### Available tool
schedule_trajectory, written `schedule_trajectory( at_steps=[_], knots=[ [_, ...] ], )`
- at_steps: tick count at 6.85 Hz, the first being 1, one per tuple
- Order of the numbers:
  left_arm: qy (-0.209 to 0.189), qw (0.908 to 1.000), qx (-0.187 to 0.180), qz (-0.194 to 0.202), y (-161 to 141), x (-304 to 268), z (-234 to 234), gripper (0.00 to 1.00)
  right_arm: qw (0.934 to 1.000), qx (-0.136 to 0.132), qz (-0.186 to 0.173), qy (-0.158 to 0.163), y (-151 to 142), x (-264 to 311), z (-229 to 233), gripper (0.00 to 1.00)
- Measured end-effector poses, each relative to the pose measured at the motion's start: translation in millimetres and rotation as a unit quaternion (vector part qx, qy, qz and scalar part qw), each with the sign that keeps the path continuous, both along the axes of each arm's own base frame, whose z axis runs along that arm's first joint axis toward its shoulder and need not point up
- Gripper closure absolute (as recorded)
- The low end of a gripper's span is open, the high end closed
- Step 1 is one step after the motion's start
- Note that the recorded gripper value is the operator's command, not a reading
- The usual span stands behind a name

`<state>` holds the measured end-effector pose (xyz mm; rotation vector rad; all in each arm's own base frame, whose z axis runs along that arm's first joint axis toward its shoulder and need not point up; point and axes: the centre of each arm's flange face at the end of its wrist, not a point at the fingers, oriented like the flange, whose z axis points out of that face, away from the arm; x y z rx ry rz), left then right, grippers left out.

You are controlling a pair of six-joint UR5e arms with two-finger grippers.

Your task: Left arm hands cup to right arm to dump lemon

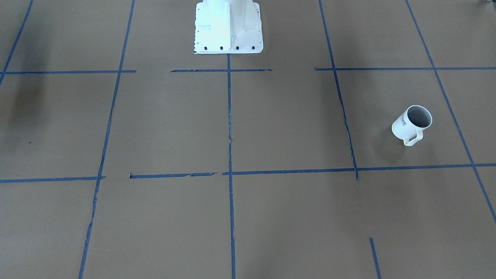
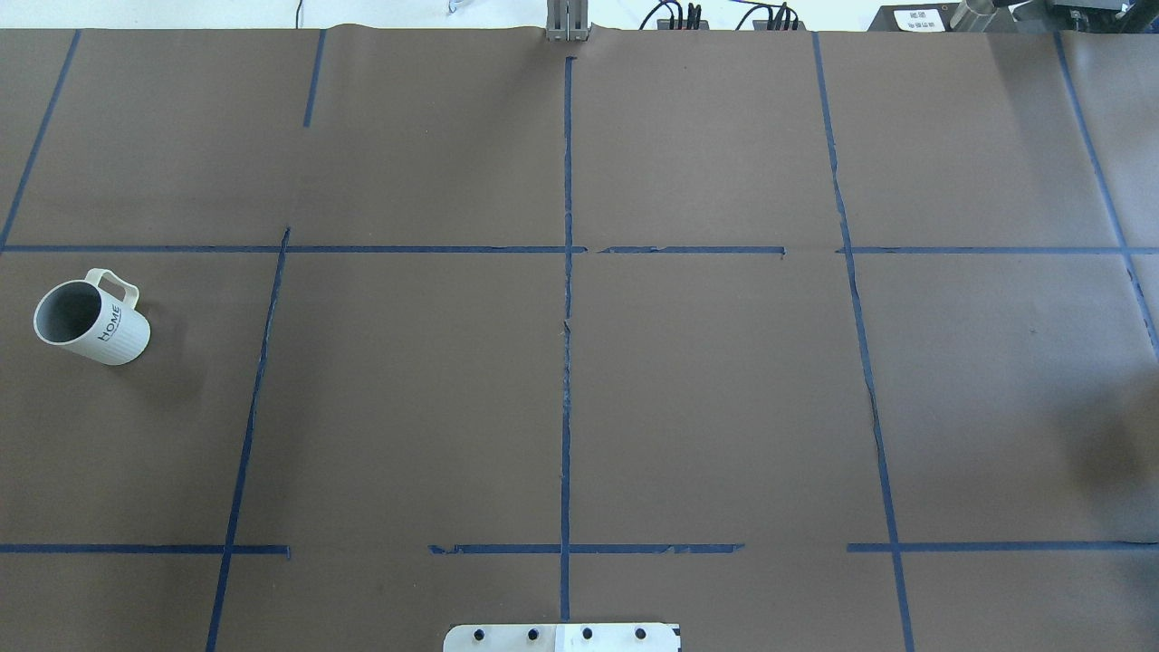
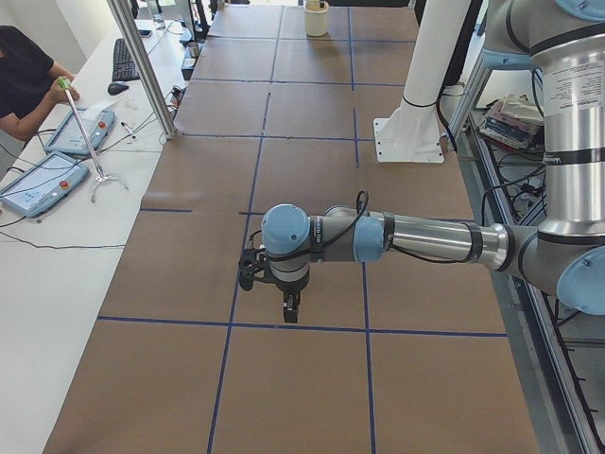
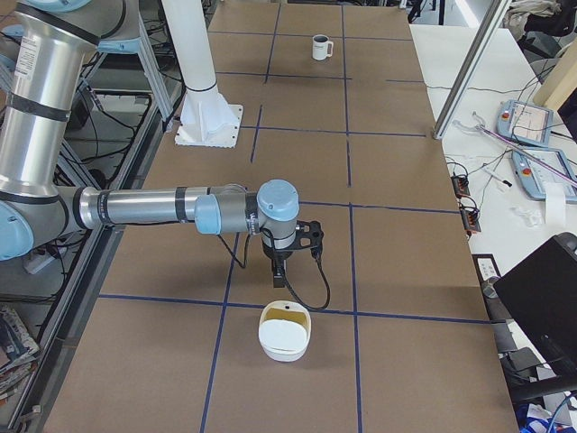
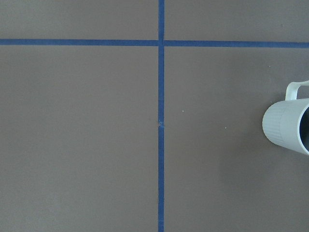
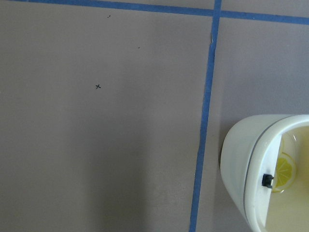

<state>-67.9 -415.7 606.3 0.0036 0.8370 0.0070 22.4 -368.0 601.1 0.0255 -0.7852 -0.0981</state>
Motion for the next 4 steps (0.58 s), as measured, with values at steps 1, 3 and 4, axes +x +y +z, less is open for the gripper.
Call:
schedule_trajectory(
  at_steps=[1,3,4],
  knots=[
    [0.000,1.0000,0.003,0.000,0.2,0.1,-4.4,0.00,1.0000,0.000,0.000,0.000,0.0,0.1,0.0,0.00],
    [0.000,1.0000,0.006,0.000,0.8,-0.1,-9.1,0.00,1.0000,0.000,0.000,0.000,0.1,0.0,0.1,0.00],
    [0.000,1.0000,0.008,-0.001,1.0,-0.5,-11.7,0.00,1.0000,0.000,0.000,0.000,0.1,-0.1,0.0,0.00]
  ],
)
